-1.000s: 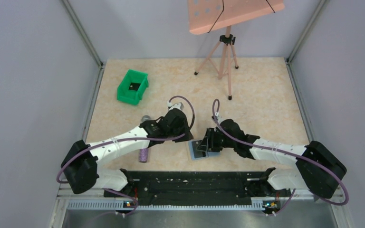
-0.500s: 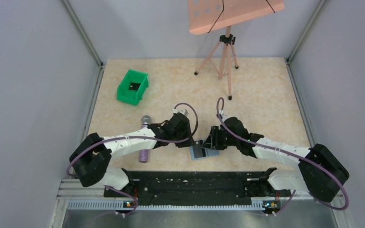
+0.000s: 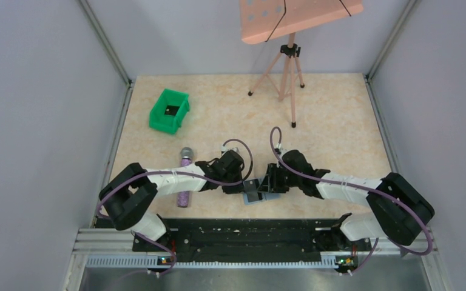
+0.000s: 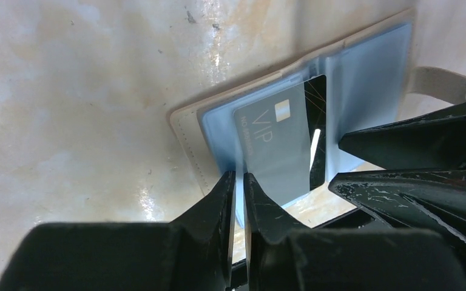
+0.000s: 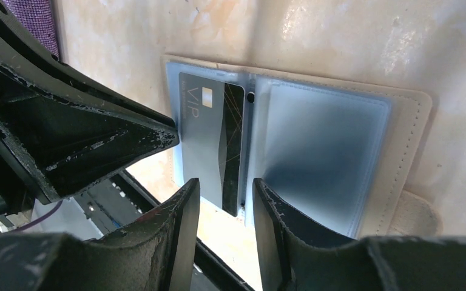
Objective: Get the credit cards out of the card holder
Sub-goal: Open the card holder at the center of the board, then remove the credit card from the card holder.
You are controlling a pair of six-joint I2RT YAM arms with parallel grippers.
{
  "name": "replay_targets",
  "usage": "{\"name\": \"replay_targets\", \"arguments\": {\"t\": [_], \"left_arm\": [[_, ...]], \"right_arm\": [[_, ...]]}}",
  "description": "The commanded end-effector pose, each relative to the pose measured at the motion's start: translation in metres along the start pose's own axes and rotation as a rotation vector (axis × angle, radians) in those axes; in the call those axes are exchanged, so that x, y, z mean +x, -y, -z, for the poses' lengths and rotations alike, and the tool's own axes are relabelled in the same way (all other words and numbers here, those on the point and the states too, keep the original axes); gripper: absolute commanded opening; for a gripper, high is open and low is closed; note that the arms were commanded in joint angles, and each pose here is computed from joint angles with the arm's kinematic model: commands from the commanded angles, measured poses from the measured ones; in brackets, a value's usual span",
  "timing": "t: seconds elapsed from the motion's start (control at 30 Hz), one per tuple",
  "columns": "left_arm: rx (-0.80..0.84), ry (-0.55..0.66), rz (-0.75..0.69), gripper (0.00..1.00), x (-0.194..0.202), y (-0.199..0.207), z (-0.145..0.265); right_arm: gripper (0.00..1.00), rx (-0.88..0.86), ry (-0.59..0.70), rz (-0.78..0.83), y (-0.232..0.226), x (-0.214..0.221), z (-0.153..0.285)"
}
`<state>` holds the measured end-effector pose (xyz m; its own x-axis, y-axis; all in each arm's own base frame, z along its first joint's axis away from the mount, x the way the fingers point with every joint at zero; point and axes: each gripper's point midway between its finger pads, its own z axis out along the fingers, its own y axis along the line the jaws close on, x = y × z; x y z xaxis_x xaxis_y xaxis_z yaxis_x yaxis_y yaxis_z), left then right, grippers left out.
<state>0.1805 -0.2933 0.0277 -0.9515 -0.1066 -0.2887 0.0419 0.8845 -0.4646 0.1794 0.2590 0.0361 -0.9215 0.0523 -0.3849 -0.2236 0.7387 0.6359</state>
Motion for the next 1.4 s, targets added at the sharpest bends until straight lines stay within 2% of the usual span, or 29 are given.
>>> {"name": "replay_targets", "arguments": {"t": [0.0,0.73,0.87,1.0,1.37], "left_arm": [[-0.01,0.025,0.008,0.15,0.001,-0.006,-0.002],[0.018,0.003,0.013,0.16,0.008,-0.004,-0.005],[0.014,0.001,0.011,0.16,0.008,-0.004,-0.006],[0.011,0.003,0.013,0.16,0.008,-0.004,-0.006],[0.006,0.017,-0.001,0.17,0.005,-0.005,-0.005]], "right_arm": [[0.38,-0.038,0.042,0.029,-0.009,-0.015,-0.004],[0.37,-0.086,-0.005,0.009,-0.009,-0.004,-0.014],[0.29,-0.102,-0.003,0.012,-0.012,-0.003,-0.013],[0.0,-0.103,-0.009,0.033,-0.014,-0.005,-0.012],[0.0,-0.048,0.039,0.029,0.007,-0.017,0.008]]}}
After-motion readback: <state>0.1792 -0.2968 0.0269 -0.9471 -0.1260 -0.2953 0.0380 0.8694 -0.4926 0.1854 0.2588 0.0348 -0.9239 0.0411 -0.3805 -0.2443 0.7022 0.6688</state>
